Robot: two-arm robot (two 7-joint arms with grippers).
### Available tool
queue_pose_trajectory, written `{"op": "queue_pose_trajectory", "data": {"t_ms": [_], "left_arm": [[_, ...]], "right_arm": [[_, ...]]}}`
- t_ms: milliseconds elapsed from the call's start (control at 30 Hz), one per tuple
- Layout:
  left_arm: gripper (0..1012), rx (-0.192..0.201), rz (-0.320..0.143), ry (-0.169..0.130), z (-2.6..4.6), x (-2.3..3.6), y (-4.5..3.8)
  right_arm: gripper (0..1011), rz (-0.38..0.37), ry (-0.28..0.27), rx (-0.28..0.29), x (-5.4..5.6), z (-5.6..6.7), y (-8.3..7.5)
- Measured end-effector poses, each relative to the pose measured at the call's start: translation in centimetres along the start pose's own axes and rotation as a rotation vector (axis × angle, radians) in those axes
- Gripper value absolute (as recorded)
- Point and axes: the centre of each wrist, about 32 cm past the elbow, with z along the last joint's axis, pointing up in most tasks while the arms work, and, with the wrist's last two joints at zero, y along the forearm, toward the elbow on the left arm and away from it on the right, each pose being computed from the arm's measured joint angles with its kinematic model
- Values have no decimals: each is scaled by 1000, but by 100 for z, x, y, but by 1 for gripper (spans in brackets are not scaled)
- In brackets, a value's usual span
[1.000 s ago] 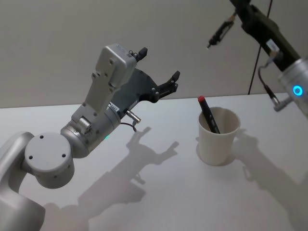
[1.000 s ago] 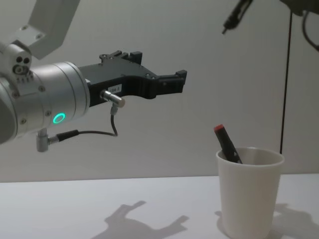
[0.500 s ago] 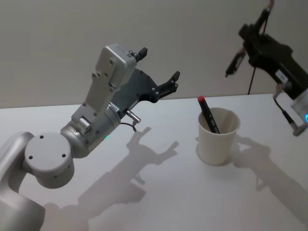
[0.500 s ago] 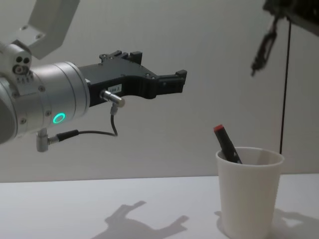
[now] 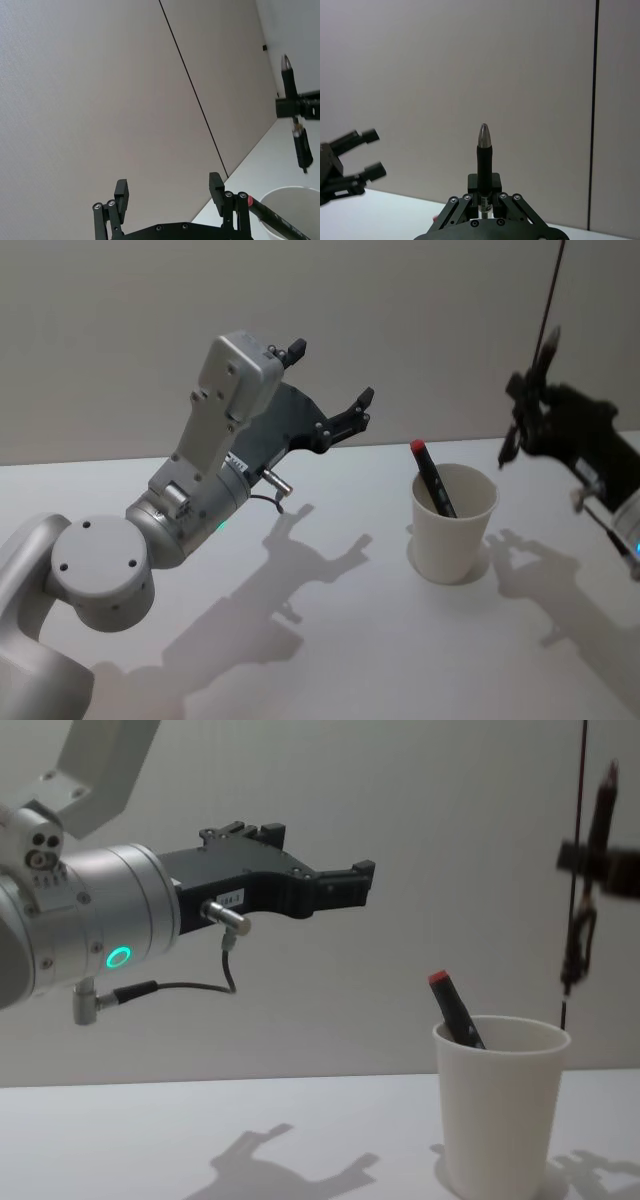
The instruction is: Place the pen into the pen holder.
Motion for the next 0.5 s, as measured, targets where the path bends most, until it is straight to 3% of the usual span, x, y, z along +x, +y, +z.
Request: {"op": "queue_pose_trajectory", "data": {"t_ms": [267, 500], "left_arm": [[1001, 0, 0, 0, 0, 0, 0], [1001, 0, 0, 0, 0, 0, 0]], "right_arm": [[131, -25, -51, -33, -50, -179, -78], [131, -26, -49, -2, -134, -227, -85]]}}
